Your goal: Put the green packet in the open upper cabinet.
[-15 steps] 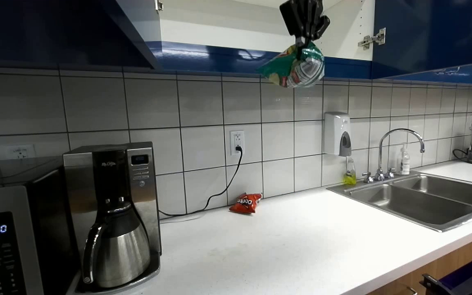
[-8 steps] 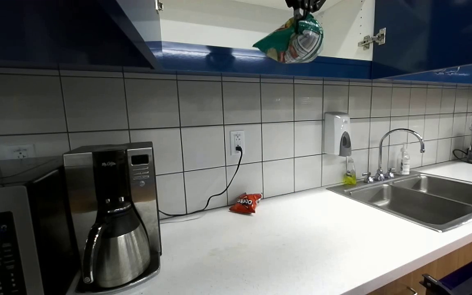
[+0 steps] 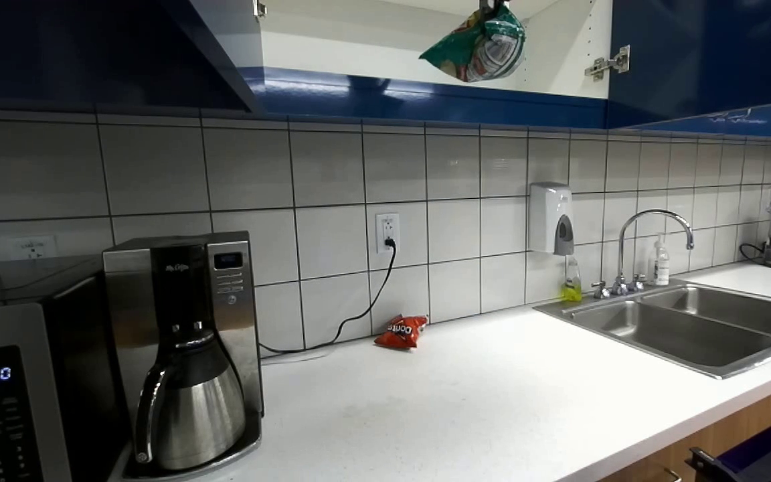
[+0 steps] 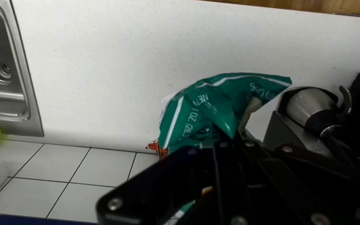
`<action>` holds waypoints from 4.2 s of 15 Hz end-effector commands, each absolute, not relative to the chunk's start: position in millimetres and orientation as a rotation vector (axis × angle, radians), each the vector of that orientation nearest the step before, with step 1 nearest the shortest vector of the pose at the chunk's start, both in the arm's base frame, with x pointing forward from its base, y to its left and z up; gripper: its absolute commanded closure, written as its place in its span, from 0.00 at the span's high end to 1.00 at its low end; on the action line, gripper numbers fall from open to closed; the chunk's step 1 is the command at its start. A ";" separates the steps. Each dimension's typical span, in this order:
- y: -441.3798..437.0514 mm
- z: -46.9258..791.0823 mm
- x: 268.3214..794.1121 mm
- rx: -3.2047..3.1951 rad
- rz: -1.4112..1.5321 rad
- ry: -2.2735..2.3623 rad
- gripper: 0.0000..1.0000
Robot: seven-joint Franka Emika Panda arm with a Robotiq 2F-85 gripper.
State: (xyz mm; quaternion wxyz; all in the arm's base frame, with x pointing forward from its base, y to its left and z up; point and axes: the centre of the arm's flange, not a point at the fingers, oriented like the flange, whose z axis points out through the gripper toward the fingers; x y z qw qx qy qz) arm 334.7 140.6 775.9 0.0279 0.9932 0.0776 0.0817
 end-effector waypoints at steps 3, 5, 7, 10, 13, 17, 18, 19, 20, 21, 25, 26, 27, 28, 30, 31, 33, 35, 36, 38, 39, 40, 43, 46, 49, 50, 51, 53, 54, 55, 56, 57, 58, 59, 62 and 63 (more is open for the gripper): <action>142.6 809.7 358.7 2.996 0.310 0.202 0.00; 141.8 817.2 365.8 2.979 0.339 0.202 0.00; 141.2 823.4 372.5 2.960 0.371 0.205 0.00; 137.0 833.7 385.1 2.918 0.435 0.220 0.00; 131.4 844.9 399.4 2.877 0.485 0.217 0.00; 124.0 849.3 419.9 2.838 0.541 0.210 0.00; 122.0 848.3 425.5 2.832 0.550 0.210 0.00; 120.2 847.8 431.1 2.820 0.565 0.213 0.00; 118.2 847.2 437.3 2.811 0.582 0.219 0.00; 116.4 846.4 443.2 2.802 0.591 0.222 0.00; 107.1 843.3 463.0 2.782 0.639 0.217 0.00; 103.7 842.2 467.9 2.780 0.649 0.213 0.00; 100.5 841.1 471.2 2.771 0.665 0.207 0.00; 97.0 840.1 475.3 2.767 0.677 0.202 0.00; 89.8 838.6 483.0 2.759 0.694 0.184 0.00; 85.5 837.6 486.1 2.751 0.707 0.180 0.00; 78.7 834.9 492.5 2.750 0.715 0.173 0.00; 70.9 830.4 500.0 2.748 0.722 0.166 0.00; 67.2 828.2 503.8 2.748 0.722 0.161 0.00; 61.4 823.3 512.5 2.746 0.726 0.160 0.00; 58.9 821.1 516.6 2.746 0.725 0.156 0.00; 56.4 817.9 520.8 2.744 0.726 0.153 0.00; 50.3 809.5 535.0 2.741 0.728 0.156 0.00; 46.8 801.7 551.3 2.737 0.731 0.166 0.00; 45.1 796.6 563.5 2.730 0.748 0.183 0.00; 44.4 794.7 566.7 2.729 0.752 0.187 0.00; 44.1 793.0 570.0 2.728 0.754 0.188 0.00; 43.7 790.9 574.2 2.728 0.763 0.192 0.00; 44.0 790.1 575.4 2.728 0.763 0.195 0.00; 44.2 789.4 576.2 2.729 0.763 0.197 0.00; 44.8 789.2 576.2 2.729 0.761 0.197 0.26; 45.3 789.1 575.7 2.728 0.761 0.197 0.27; 45.8 788.1 575.0 2.730 0.758 0.197 0.34; 46.4 786.6 575.6 2.730 0.752 0.197 0.41; 49.9 786.1 574.0 2.728 0.748 0.201 0.65; 50.8 787.5 572.9 2.725 0.750 0.199 0.71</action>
